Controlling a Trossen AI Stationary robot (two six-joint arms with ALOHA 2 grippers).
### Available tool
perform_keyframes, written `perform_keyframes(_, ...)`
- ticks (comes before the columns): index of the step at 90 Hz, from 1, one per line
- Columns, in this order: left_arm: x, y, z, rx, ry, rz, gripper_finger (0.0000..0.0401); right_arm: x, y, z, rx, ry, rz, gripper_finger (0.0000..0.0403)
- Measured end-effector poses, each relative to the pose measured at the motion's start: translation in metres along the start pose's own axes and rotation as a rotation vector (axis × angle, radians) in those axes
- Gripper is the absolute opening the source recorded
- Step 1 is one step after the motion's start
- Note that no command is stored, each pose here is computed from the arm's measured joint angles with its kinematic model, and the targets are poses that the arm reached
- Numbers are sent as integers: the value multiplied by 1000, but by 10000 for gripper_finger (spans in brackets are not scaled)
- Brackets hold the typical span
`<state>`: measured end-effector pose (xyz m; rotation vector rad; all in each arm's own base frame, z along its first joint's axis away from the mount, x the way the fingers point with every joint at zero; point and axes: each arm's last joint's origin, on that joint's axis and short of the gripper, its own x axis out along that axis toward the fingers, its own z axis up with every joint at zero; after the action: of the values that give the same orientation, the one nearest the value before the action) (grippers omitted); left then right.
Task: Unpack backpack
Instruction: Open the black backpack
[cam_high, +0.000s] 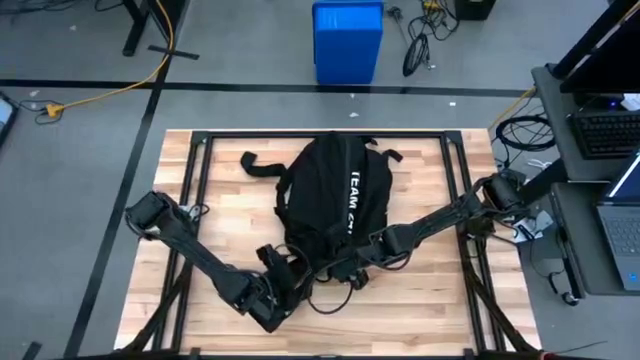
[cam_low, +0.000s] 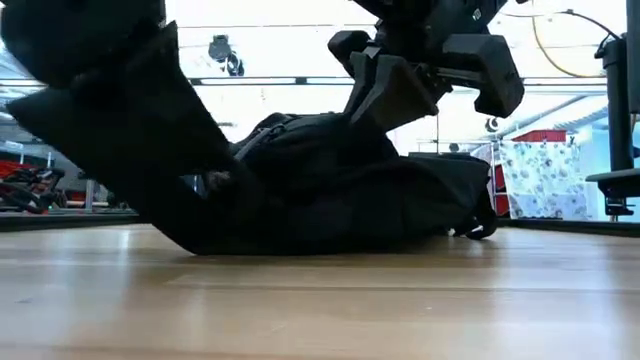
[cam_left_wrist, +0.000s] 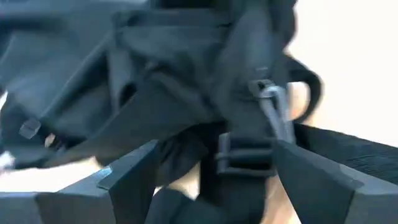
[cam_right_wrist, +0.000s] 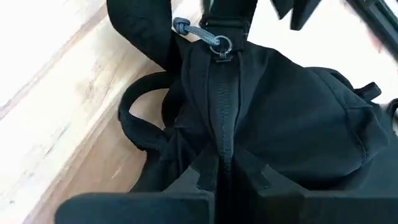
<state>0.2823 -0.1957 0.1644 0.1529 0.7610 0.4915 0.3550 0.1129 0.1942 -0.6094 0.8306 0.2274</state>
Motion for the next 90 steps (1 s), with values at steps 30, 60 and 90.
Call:
perform_keyframes(30,27,-18,-27,105,55,54,297,1,-2,-1,18,-8,22,0)
perform_keyframes(60,40,-19,-16,89,-35,101,294,2,-5,-2,39,-21,56,0)
perform_keyframes(90,52,-19,-3,74,-20,15,152,2,-7,-3,67,-21,54,0)
